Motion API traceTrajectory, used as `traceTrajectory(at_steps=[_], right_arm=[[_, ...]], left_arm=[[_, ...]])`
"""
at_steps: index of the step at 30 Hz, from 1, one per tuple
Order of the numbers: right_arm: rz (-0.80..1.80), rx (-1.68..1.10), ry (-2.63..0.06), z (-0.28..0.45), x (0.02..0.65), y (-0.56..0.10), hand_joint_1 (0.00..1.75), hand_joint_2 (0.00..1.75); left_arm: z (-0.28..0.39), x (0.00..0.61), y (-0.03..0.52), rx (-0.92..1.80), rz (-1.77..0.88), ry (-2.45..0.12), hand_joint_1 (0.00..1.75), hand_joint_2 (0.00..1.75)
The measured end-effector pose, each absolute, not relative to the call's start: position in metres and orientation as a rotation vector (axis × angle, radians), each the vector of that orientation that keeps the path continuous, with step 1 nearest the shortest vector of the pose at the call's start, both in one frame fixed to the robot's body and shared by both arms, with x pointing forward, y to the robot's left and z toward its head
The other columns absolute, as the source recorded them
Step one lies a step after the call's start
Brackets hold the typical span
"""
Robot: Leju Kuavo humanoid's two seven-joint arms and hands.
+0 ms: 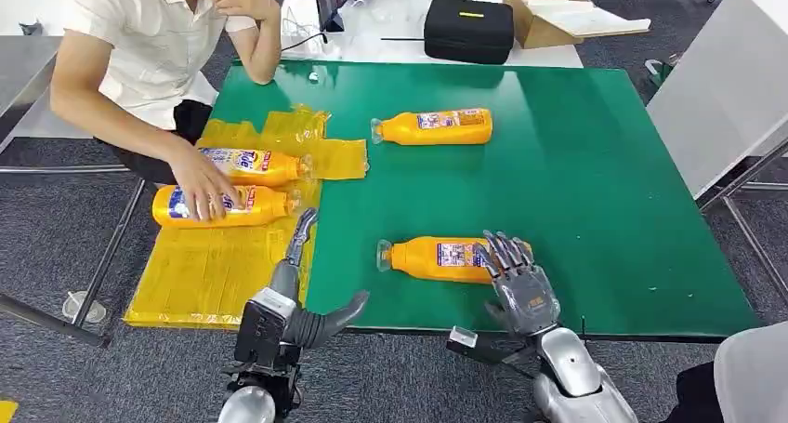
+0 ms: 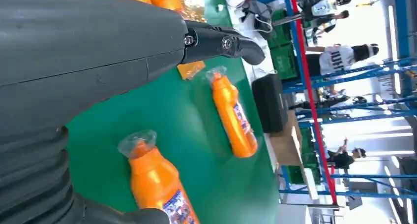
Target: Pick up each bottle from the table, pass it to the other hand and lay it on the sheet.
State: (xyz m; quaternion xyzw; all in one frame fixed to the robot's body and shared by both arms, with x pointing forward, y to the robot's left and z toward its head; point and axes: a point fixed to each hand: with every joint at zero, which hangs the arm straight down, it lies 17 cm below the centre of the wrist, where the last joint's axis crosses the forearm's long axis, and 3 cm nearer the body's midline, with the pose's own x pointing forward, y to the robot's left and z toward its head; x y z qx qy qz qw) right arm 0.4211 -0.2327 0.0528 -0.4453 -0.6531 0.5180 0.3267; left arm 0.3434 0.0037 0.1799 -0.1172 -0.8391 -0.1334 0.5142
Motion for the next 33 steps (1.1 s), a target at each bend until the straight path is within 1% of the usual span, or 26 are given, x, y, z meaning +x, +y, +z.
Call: traceTrajectory(at_steps=[9, 17, 30, 31, 32, 33], right_arm=[[1.329, -1.167, -1.708, 0.060, 0.444, -0.242, 0.00, 1.75], [1.299, -1.057, -1.634, 0.036, 0.457, -0.254, 0.00, 1.75], [1.241, -0.966, -1.534, 0.014, 0.476, -0.272, 0.00, 1.75], [1.237, -0.964, -1.530, 0.013, 0.477, -0.272, 0.07, 1.75], [1.235, -0.960, -1.526, 0.012, 0.477, -0.272, 1.62, 1.75], [1.237, -0.947, -1.521, 0.010, 0.478, -0.272, 1.75, 1.75]], left_arm=[[0.187, 0.344, -0.002, -0.288, -0.337, -2.040, 0.00, 1.75], [0.187, 0.346, -0.006, -0.296, -0.342, -2.039, 0.00, 1.75], [0.185, 0.348, -0.010, -0.308, -0.358, -2.030, 0.00, 1.75], [0.185, 0.348, -0.010, -0.308, -0.358, -2.029, 0.00, 1.75], [0.185, 0.348, -0.010, -0.308, -0.358, -2.028, 0.00, 1.75], [0.184, 0.348, -0.011, -0.308, -0.360, -2.027, 0.00, 1.75]])
